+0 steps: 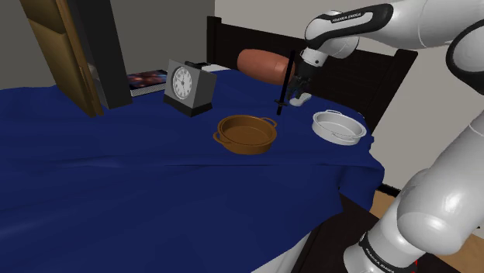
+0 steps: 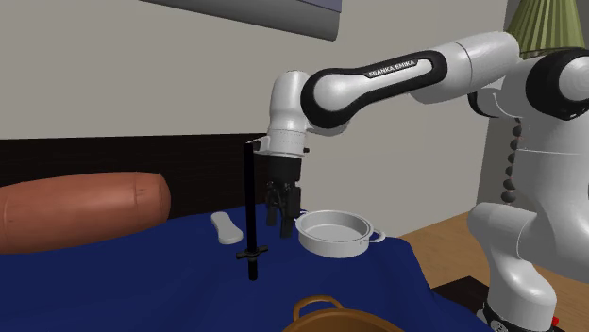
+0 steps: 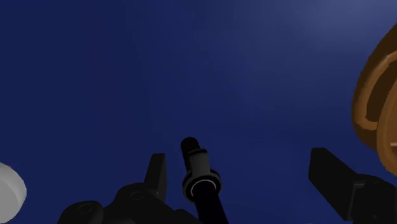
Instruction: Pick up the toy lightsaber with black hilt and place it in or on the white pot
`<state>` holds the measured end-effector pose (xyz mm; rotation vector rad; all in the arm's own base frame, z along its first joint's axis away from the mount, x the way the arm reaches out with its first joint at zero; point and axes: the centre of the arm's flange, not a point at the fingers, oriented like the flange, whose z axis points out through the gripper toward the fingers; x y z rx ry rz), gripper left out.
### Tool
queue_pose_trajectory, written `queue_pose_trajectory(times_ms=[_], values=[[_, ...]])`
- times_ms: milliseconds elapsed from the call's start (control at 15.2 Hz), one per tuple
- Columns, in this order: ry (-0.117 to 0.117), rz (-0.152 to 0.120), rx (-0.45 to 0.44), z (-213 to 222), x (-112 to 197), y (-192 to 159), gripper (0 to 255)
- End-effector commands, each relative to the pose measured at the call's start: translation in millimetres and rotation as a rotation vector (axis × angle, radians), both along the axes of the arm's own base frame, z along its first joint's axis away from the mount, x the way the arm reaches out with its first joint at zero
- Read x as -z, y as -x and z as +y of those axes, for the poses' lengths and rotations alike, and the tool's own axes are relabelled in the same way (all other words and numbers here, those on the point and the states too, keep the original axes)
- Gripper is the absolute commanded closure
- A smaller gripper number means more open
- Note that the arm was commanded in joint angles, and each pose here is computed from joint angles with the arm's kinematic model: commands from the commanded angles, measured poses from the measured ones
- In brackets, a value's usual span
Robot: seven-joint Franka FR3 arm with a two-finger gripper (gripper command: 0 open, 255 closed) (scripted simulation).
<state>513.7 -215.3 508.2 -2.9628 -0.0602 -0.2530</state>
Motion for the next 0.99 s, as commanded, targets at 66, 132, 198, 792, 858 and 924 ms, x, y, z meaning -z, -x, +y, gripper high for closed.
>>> queue_pose_trajectory(times_ms=[66, 132, 198, 792, 858, 924], values=[[-0.032, -0.019, -0.009, -23.9, 10.6, -23.1, 0], [-0.032, -0.019, -0.009, -22.8, 15.7, -24.1, 0], [-0.032, -0.019, -0.009, -21.8, 20.7, -25.1, 0], [-0.032, -0.019, -0.009, -15.8, 49.1, -30.4, 0], [-0.032, -0.019, -0.009, -15.8, 49.1, -30.4, 0], [-0.032, -0.019, -0.009, -15.8, 49.1, -30.4, 0]])
